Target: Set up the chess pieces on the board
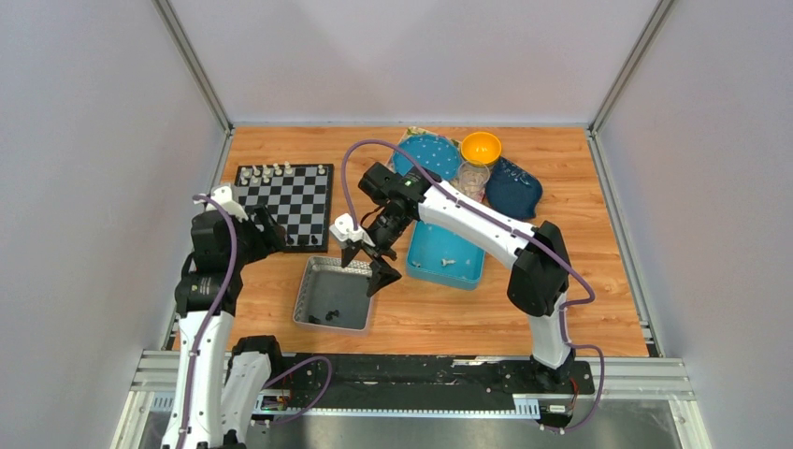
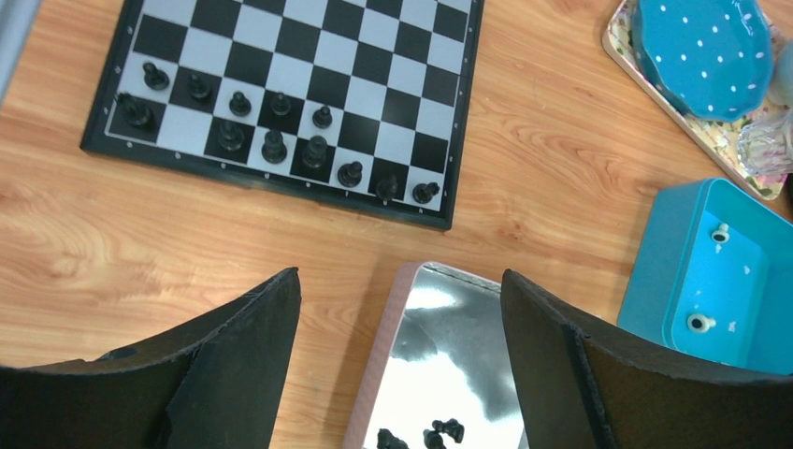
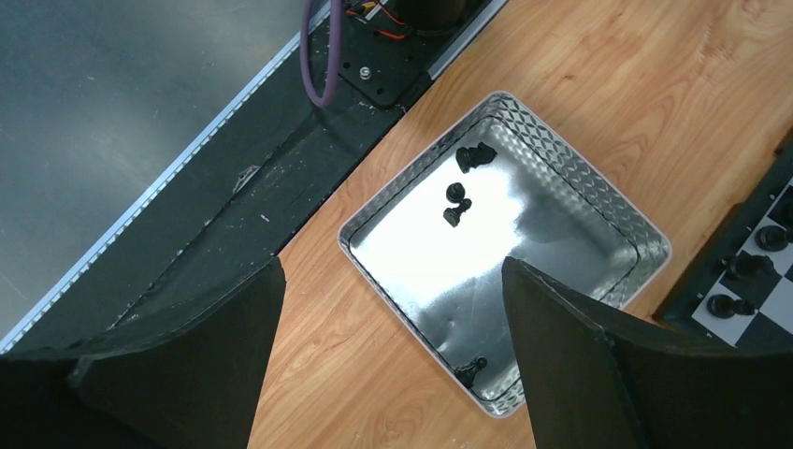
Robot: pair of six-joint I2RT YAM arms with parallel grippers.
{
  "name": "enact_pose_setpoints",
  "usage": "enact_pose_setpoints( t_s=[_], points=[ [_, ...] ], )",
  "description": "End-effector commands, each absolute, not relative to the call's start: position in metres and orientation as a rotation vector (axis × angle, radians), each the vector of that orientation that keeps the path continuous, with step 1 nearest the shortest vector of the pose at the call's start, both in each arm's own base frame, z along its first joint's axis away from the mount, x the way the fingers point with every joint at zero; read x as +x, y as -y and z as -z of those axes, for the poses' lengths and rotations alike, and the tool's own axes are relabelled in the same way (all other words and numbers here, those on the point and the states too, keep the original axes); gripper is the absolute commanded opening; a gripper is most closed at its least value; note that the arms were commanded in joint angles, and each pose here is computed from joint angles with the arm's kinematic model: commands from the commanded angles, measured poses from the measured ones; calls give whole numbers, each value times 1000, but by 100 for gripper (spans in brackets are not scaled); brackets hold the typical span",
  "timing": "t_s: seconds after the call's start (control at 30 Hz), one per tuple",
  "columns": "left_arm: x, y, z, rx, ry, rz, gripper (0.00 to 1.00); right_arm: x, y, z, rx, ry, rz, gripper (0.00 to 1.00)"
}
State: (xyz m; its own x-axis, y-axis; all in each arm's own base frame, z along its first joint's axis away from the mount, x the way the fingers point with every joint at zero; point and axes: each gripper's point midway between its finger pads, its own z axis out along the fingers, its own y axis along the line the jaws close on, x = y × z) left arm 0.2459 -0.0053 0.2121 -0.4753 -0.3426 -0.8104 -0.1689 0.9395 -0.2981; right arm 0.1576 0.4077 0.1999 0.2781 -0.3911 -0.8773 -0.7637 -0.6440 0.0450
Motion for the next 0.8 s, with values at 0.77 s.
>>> enact_pose_setpoints(
  t_s=[0.77],
  points=[
    [182,8,-144,-590,-2150,239,89,159,-462,-127,-2422,-776,-1055,86]
  ],
)
